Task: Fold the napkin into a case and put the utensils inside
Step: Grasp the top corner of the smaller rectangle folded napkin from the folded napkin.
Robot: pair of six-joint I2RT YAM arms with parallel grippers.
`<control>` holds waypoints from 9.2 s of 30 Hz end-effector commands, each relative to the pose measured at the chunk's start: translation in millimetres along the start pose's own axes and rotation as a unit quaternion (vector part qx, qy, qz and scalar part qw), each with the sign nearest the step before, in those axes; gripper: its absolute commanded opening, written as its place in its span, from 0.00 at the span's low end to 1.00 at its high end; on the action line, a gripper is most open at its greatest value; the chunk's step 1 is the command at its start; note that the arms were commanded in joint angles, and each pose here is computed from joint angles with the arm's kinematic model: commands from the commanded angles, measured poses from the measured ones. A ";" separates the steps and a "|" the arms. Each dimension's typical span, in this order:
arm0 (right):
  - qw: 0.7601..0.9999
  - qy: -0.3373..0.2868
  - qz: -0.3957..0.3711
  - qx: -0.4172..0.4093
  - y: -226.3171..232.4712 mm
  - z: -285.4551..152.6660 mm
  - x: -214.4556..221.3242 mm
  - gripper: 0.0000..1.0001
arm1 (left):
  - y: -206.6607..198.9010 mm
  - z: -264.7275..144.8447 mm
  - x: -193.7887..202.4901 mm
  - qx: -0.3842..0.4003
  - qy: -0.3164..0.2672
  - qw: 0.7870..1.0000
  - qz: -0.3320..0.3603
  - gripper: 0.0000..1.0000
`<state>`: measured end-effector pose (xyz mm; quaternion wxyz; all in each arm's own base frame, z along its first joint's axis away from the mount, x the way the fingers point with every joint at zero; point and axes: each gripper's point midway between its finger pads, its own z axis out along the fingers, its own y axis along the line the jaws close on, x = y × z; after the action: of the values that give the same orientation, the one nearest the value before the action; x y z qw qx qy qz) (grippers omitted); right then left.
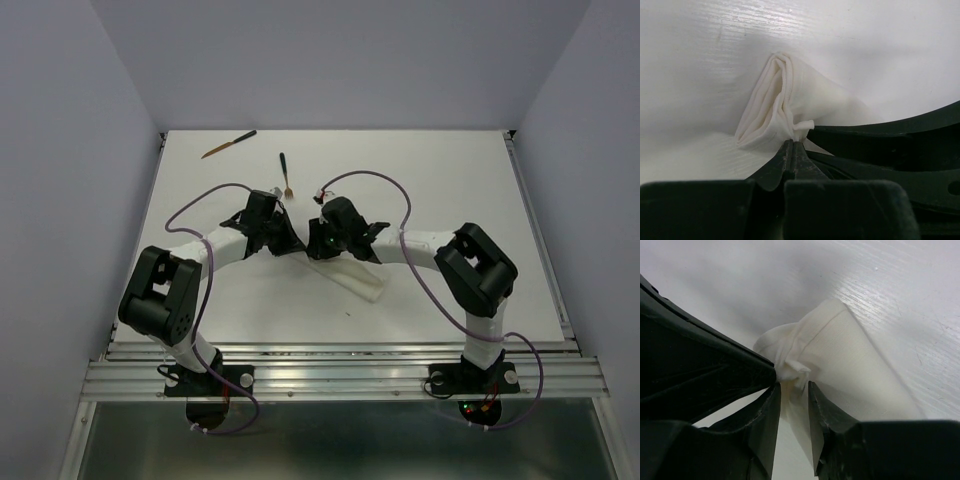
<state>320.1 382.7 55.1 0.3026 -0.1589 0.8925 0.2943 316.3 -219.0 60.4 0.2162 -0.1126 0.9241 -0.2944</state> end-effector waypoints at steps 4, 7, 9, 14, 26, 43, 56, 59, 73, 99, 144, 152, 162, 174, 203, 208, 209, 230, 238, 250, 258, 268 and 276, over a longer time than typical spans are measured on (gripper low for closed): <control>0.999 -0.035 0.006 -0.010 14.4 -17.9 -23.1 0.39 | -17.1 -3.8 -12.8 0.029 -0.007 0.999 0.034 0.00; 0.999 -0.047 0.015 -0.002 13.5 -23.1 -28.3 0.41 | -17.4 -4.2 -12.8 0.030 -0.007 0.999 0.037 0.00; 0.998 -0.063 0.024 0.006 8.5 -26.7 -35.3 0.39 | -16.9 -4.1 -12.2 0.030 -0.006 0.999 0.039 0.00; 0.993 -0.100 0.057 0.012 3.0 -37.4 -45.7 0.36 | -15.0 -1.8 -11.9 0.028 -0.003 0.999 0.040 0.00; 0.980 -0.112 0.161 0.045 -41.9 -33.4 -54.6 0.14 | -11.2 -0.8 -6.5 0.021 0.010 0.999 0.038 0.00; 0.990 -0.046 0.118 -0.064 -3.7 -8.5 -46.8 0.06 | -15.7 -7.3 -8.7 0.027 0.008 0.999 0.045 0.00; 0.987 -0.026 0.096 -0.124 16.3 -3.9 -46.0 0.03 | -14.5 -8.9 -7.4 0.029 0.008 0.998 0.048 0.00; 0.987 -0.018 0.088 -0.133 22.7 -3.2 -43.1 0.02 | -14.1 -8.5 -7.9 0.029 0.007 0.998 0.047 0.00; 0.988 0.018 0.086 -0.128 24.5 15.2 -14.2 0.02 | -16.6 -9.2 -9.1 0.033 0.006 0.998 0.047 0.00; 0.992 -0.017 0.089 -0.089 13.8 4.7 -24.7 0.07 | -6.3 -6.1 -0.4 0.031 0.015 0.999 0.042 0.00; 0.998 0.009 0.061 -0.025 -10.4 6.8 -4.7 0.08 | -3.5 -2.7 5.3 0.043 0.020 0.998 0.052 0.00; 0.998 -0.024 0.061 -0.016 -7.4 -1.8 -26.0 0.08 | -2.7 -1.8 6.2 0.044 0.022 0.997 0.052 0.00; 0.997 -0.034 0.064 -0.025 -0.2 -6.8 -36.2 0.08 | 0.0 -0.1 6.9 0.043 0.025 0.997 0.053 0.00; 0.997 0.018 0.068 -0.025 -14.3 0.2 10.1 0.08 | 4.2 2.6 8.3 0.042 0.026 0.997 0.052 0.00; 0.996 -0.021 0.047 -0.076 18.8 -10.8 -35.4 0.08 | 0.7 2.1 6.4 0.047 0.025 0.997 0.051 0.00; 0.995 0.002 0.057 -0.082 16.8 -3.7 -20.8 0.08 | -1.3 1.5 3.8 0.049 0.023 0.997 0.052 0.00; 0.994 0.007 0.058 -0.087 17.2 -2.7 -16.9 0.08 | -1.7 1.4 4.3 0.049 0.024 0.997 0.052 0.00; 0.991 0.070 0.092 -0.061 5.2 35.0 29.2 0.06 | -14.0 -1.9 -2.4 0.067 0.023 0.996 0.056 0.00; 0.990 0.089 0.108 0.028 -29.1 44.8 47.3 0.06 | -20.5 -6.8 0.7 0.081 0.028 0.995 0.057 0.00; 0.991 0.073 0.090 0.064 -42.3 35.0 43.3 0.07 | -32.6 -10.6 -1.9 0.129 0.012 0.990 0.049 0.00; 0.993 0.066 0.084 0.056 -38.0 32.8 37.2 0.06 | -41.3 -18.8 -2.1 0.169 -0.006 0.984 0.054 0.00; 0.995 0.026 0.094 -0.003 -3.7 12.8 1.3 0.08 | -21.9 -15.7 4.3 0.135 -0.004 0.990 0.048 0.00; 0.994 -0.034 0.105 -0.012 6.8 -4.1 -29.6 0.10 | -18.1 -15.1 1.8 0.129 -0.007 0.990 0.050 0.00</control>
<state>330.1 386.2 47.2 0.2568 -0.0685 0.9067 0.3274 305.7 -222.5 61.6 0.2239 -0.0611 0.8962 -0.3780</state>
